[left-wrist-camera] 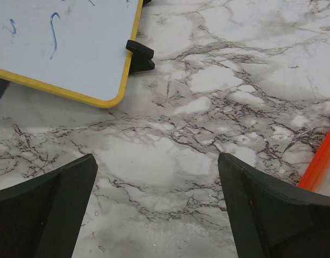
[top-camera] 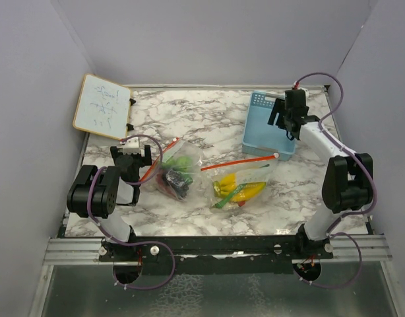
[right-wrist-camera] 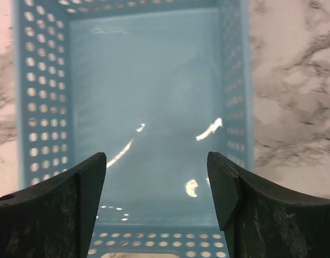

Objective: Open the zip-top bag and remove the fake food
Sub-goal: Adjust the bin at the center of the board.

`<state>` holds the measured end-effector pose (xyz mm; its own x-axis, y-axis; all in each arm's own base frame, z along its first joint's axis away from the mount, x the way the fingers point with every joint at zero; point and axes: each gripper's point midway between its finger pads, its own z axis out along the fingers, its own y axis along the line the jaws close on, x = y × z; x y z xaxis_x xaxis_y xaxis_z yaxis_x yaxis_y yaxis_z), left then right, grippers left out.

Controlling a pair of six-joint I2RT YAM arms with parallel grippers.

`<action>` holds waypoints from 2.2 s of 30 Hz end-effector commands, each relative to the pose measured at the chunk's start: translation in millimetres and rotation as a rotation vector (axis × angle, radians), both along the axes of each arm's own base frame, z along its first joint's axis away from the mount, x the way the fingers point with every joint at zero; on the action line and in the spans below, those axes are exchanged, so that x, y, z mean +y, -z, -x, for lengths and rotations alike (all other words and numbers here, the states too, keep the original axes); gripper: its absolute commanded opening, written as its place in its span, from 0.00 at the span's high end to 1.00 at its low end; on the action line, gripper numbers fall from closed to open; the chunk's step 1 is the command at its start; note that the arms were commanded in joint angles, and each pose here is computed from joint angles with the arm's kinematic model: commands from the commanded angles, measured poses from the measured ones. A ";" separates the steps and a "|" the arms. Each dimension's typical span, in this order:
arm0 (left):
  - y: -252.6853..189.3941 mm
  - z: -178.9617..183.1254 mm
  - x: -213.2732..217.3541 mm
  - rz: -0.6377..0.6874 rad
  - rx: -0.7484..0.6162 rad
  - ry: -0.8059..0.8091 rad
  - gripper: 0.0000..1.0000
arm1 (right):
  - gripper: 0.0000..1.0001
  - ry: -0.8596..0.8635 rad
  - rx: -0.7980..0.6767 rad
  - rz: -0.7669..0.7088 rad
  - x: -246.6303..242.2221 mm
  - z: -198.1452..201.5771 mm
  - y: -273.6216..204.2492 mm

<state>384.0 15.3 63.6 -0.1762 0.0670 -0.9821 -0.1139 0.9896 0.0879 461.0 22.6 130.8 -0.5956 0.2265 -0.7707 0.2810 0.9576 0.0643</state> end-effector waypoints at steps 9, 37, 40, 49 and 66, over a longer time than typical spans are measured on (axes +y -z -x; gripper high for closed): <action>-10.2 -0.8 0.3 -0.003 -0.034 0.010 0.01 | 0.28 -0.214 -0.018 -0.084 142.5 -33.7 5.1; -10.4 -0.9 0.4 -0.003 -0.035 0.010 0.01 | 0.53 0.033 0.099 0.211 16.8 -9.9 37.5; -10.5 -1.2 0.4 -0.003 -0.035 0.010 0.01 | 0.53 0.087 0.112 0.226 -7.5 -10.2 33.6; -10.3 -0.9 0.4 -0.003 -0.034 0.010 0.01 | 0.73 0.137 0.110 0.186 -29.6 -8.6 32.0; -10.5 -0.9 0.4 -0.003 -0.035 0.010 0.01 | 0.97 -0.006 0.118 0.223 -24.3 12.1 50.9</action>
<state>384.0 15.3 63.6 -0.1762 0.0670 -0.9821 -0.1139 0.9896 0.0879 448.3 -9.4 69.3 -0.7069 0.1248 -0.6962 0.3543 0.9144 -0.1959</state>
